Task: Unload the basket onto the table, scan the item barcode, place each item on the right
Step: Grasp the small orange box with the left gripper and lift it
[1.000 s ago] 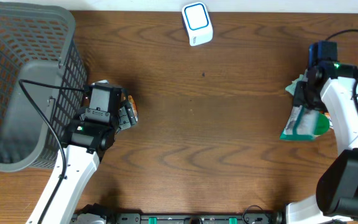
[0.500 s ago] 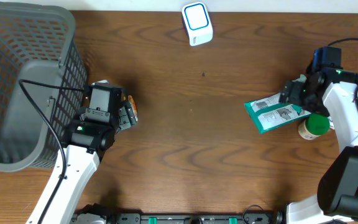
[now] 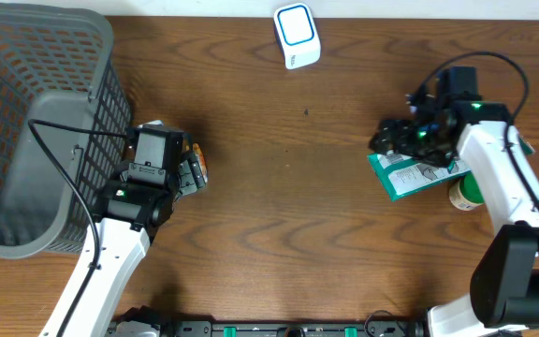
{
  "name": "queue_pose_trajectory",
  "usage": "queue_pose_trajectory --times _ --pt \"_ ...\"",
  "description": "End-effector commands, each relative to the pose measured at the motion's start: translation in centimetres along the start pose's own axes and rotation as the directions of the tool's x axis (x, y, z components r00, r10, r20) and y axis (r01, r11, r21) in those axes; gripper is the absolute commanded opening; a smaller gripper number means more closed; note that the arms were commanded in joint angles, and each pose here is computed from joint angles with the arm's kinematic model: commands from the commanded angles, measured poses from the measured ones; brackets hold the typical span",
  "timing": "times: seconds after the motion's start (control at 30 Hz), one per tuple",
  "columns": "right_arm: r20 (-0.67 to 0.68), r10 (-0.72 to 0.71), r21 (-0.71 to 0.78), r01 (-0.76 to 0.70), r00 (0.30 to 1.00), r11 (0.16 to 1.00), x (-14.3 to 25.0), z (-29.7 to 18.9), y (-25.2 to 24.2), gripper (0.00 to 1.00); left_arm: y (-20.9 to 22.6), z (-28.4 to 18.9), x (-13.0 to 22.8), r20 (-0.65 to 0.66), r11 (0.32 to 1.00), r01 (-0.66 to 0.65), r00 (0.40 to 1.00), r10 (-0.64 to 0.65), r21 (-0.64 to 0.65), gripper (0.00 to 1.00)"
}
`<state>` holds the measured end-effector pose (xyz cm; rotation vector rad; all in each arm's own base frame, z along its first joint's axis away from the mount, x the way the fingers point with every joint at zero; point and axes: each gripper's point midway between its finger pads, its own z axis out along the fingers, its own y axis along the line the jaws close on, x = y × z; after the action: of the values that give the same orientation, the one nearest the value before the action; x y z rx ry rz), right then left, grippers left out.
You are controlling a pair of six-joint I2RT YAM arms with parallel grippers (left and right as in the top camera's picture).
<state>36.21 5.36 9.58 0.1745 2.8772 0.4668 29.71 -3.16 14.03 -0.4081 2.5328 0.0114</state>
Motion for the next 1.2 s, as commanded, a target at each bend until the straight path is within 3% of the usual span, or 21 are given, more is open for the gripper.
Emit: queue_pose_trajectory --times 0.0,0.07,0.13,0.27,0.43,0.5,0.77,0.9,1.17 --pt "-0.027 -0.113 -0.041 0.112 0.993 0.993 1.2 1.2 2.5 0.99 0.0 0.2 -0.3 0.011 1.000 0.008 1.000 -0.008 0.002 0.71" --pt "-0.023 -0.166 -0.046 0.165 0.986 0.985 1.5 1.9 3.7 0.99 -0.6 0.2 0.0 -0.010 0.999 0.008 1.000 -0.008 0.034 0.50" --pt "-0.010 -0.206 -0.053 0.205 0.979 0.977 1.7 2.5 4.9 0.99 -1.4 0.5 0.8 -0.049 0.997 0.024 0.999 -0.020 0.074 0.44" --pt "0.017 -0.273 -0.074 0.274 0.962 0.959 2.0 3.5 7.0 0.99 -2.1 1.7 2.5 -0.131 0.995 0.047 0.991 -0.034 0.093 0.46" --pt "0.030 -0.352 -0.089 0.353 0.936 0.931 2.4 3.8 8.8 0.99 -2.4 4.2 4.1 -0.214 0.998 0.019 0.977 -0.006 0.058 0.70" --pt "0.031 -0.360 -0.087 0.361 0.932 0.928 2.5 3.9 8.9 0.99 -2.5 5.4 4.6 -0.237 0.999 0.013 0.971 -0.002 0.045 0.72" --pt "0.033 -0.359 -0.075 0.361 0.933 0.930 2.4 3.9 8.7 0.99 -2.7 9.6 6.3 -0.307 1.000 -0.005 0.952 0.006 0.004 0.71" --pt "0.033 -0.359 -0.053 0.360 0.933 0.931 2.2 4.0 8.3 0.99 -2.7 10.2 6.5 -0.314 1.000 -0.008 0.950 0.008 0.001 0.54" --pt "0.031 -0.358 -0.054 0.360 0.933 0.932 2.3 4.0 8.3 0.99 -3.3 10.5 5.4 -0.269 1.000 -0.005 0.963 0.010 0.020 0.54"
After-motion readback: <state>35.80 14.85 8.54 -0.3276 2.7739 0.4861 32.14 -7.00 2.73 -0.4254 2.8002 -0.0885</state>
